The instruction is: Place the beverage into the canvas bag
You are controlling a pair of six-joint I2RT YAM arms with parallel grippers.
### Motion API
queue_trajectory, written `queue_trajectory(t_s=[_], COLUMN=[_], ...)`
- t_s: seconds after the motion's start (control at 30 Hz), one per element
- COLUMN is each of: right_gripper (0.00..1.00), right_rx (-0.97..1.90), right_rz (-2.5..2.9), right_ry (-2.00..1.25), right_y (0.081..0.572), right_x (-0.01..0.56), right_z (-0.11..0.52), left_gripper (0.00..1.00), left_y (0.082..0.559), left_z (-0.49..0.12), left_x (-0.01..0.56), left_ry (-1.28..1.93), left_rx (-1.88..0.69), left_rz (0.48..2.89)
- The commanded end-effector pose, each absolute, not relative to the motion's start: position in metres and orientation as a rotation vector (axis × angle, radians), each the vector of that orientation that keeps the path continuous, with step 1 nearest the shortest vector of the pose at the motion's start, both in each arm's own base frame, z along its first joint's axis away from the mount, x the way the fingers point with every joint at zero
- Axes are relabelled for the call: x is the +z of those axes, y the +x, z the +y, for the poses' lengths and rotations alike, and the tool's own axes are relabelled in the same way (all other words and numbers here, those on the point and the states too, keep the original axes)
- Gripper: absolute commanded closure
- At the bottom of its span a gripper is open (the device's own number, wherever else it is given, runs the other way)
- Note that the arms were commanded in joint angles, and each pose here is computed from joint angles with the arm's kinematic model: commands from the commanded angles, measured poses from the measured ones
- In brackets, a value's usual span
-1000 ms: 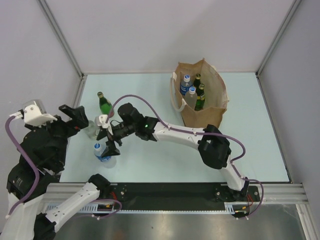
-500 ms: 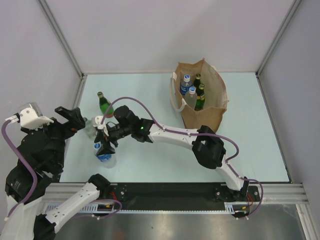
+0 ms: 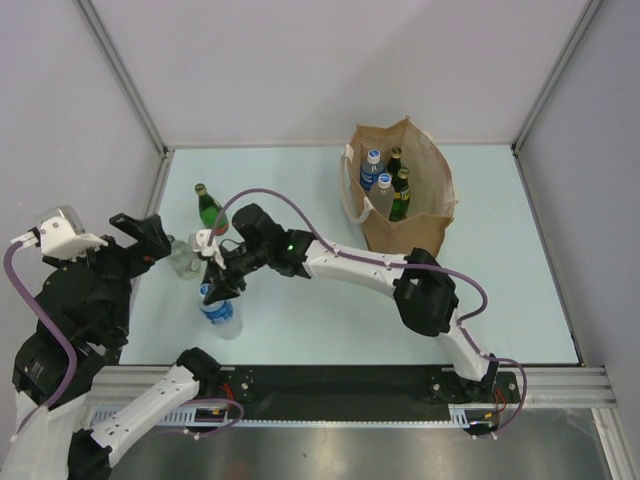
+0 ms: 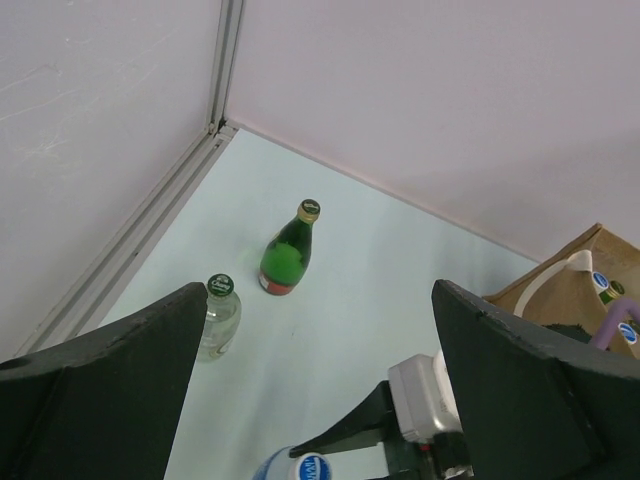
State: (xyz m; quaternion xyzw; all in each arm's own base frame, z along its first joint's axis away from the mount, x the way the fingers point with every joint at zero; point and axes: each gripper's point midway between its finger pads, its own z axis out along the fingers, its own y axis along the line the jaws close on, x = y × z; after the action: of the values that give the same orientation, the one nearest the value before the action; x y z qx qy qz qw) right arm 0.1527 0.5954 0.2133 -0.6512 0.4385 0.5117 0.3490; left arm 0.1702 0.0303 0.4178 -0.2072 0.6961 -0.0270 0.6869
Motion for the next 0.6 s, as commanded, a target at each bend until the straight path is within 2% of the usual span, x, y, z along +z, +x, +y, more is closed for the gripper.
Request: queue_trajectory(t_s=[0.0,0.03,0.13,0.33,0.57], right_gripper=[1.00,1.00,1.00,1.00,1.00], right_rx=[1.253,1.223,1.172,1.055,0.940], right_rz=[0.989,0.990,1.043,1.055,1.069], right_ry=[-1.638,-1.606,-1.566,-1.477,-1.252], right_y=[0.176,0.186,0.206,0.221,0.262], right_x=[0.325,0.345,0.357,0.406,0.486], right_z=[0.534,0.517,0.485,0.427,0.358], left_gripper=[0.00,0.00,0.00,0.00,0.00], left_y=[0.181,0.186,0.199,0.224,0.254], left_z=[0.019,0.015,-0.002,-0.037,-0.085], left_x=[0.424,0.421,0.418,0.405,0.396], left_ry=[-0.451,-0.443,-0.412,-0.360,-0.316], left_rx=[-0.100,-0.105,-0.148,-0.242,-0.393], left_rz=[1.527,1.535,1.554,1.587,1.632])
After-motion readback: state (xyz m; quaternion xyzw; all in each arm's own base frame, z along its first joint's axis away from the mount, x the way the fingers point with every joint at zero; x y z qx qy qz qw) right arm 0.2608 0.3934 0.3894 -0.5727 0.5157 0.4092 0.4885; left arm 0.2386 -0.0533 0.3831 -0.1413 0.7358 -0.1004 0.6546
